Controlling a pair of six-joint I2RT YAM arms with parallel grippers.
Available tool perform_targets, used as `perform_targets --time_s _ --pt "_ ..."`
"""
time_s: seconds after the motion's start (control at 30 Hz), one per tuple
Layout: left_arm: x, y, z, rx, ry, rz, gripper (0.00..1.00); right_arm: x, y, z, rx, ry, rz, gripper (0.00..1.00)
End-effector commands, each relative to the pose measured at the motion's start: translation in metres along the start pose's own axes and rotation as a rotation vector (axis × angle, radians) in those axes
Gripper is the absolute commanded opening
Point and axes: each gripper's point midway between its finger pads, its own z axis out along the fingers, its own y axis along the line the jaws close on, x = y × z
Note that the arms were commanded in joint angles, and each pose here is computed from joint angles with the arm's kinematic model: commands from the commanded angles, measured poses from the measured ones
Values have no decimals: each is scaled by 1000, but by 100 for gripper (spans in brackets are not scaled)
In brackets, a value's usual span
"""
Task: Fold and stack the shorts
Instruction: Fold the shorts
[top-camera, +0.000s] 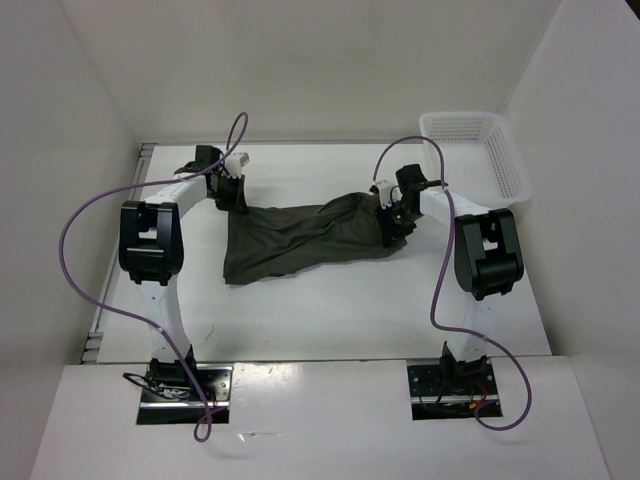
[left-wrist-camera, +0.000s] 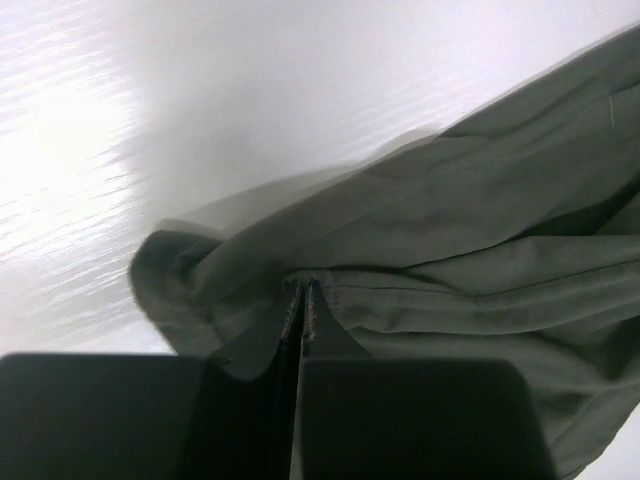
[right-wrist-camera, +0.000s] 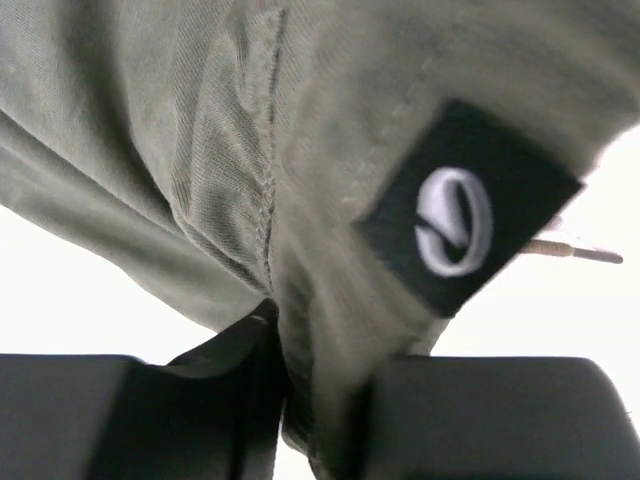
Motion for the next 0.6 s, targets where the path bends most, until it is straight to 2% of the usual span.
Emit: perform_targets --time_s 0.0,0.03,0.13,0.3,0.33,0.37,0.4,0.47,0.5,0.57 --pt "-50 11 -40 -37 -148 30 0 -12 -7 -4 26 -36 -26 24" --pt "-62 23 -52 -57 -181 20 0 -12 -7 -4 26 -36 -26 17" --pt "-73 41 -67 -93 -209 -1 0 -12 -8 -4 26 -35 -48 11" --pt "-71 55 -68 -144 -214 -11 0 -6 -6 -6 20 -19 -64 11" --pt "-67 59 -62 -151 -199 -19 0 -6 -6 -6 20 -19 -64 17" --pt "-61 62 -53 -148 -179 -28 2 -6 -6 -6 20 -19 -64 32" --pt "-56 58 -47 -139 -159 -26 8 -8 -5 -8 11 -20 -74 53" --pt "-46 47 -36 -113 -123 -21 36 -16 -2 -11 -7 -44 -80 81" --pt "-43 47 -34 -112 -115 -24 48 -25 0 -18 -13 -68 -87 85" --pt "-42 39 -34 -94 -113 -17 56 -46 6 -31 -42 -127 -105 91"
